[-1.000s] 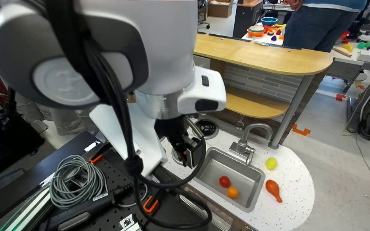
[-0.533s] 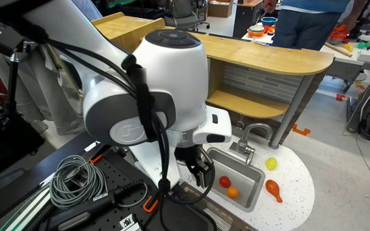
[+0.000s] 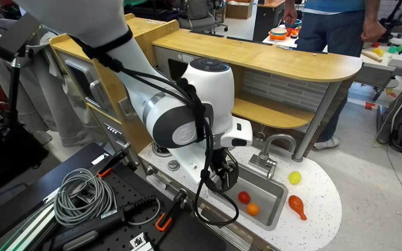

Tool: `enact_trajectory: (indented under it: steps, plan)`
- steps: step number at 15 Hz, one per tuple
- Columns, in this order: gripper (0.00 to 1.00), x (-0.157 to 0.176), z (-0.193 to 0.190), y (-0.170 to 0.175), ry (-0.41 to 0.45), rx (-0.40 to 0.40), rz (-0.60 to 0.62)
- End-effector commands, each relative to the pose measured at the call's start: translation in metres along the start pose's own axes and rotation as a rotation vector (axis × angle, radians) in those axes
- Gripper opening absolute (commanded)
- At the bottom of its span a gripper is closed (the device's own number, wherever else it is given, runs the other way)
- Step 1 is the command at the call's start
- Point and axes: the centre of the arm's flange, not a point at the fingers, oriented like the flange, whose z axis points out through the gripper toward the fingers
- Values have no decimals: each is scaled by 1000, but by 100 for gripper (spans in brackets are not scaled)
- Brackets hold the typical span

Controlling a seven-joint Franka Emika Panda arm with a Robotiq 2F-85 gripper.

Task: Pick up the orange cup from stove and put it on the countertop

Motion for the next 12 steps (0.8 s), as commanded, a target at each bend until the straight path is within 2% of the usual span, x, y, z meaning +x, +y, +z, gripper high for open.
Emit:
enact_trajectory:
  steps: [1, 8, 12]
  plan:
    - [100, 32, 33, -16, 13, -19, 12]
    - [100, 57, 62, -52, 87, -27, 67]
    - [100, 60, 78, -74, 57, -42, 52]
